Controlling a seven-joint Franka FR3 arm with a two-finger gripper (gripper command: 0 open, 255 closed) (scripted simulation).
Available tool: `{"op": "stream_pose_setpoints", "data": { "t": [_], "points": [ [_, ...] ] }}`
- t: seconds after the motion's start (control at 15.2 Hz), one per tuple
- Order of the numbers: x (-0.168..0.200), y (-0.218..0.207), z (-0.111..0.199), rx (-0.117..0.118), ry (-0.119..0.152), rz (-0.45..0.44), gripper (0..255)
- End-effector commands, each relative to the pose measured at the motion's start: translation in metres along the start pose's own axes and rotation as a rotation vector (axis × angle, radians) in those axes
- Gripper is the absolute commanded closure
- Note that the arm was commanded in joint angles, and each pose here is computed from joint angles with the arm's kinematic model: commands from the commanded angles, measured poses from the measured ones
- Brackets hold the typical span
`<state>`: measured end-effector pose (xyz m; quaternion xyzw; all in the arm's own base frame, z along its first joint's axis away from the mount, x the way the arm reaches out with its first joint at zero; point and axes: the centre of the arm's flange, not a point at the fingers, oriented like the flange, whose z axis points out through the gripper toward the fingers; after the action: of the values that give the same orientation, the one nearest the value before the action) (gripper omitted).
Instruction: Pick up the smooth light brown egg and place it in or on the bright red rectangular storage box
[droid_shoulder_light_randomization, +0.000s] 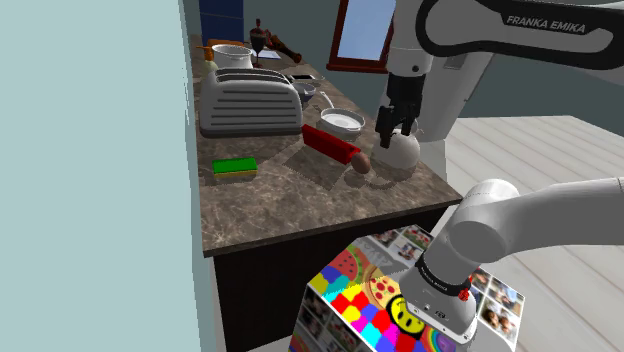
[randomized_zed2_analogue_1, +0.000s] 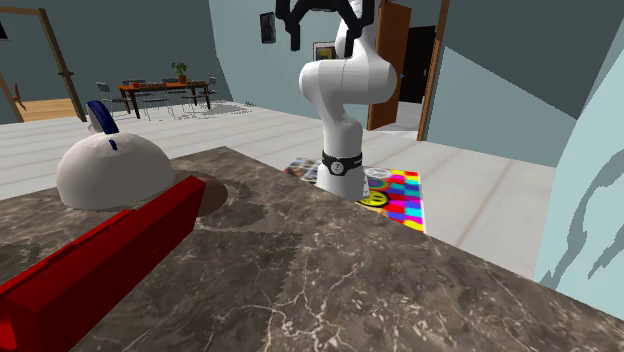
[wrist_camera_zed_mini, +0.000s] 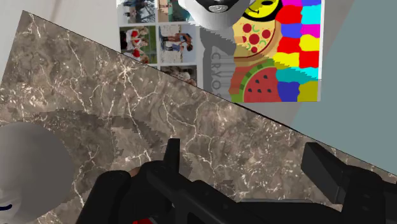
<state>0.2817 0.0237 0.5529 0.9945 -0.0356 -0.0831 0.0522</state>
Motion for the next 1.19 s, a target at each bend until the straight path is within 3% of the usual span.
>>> {"op": "stream_pose_setpoints", "data": {
  "t": [0.0,1.12],
  "points": [
    [0.000,0.000,0.000,0.000,0.000,0.000,0],
    [0.142,0.076,0.133,-0.107,0.093,0.114,0]
  ]
}}
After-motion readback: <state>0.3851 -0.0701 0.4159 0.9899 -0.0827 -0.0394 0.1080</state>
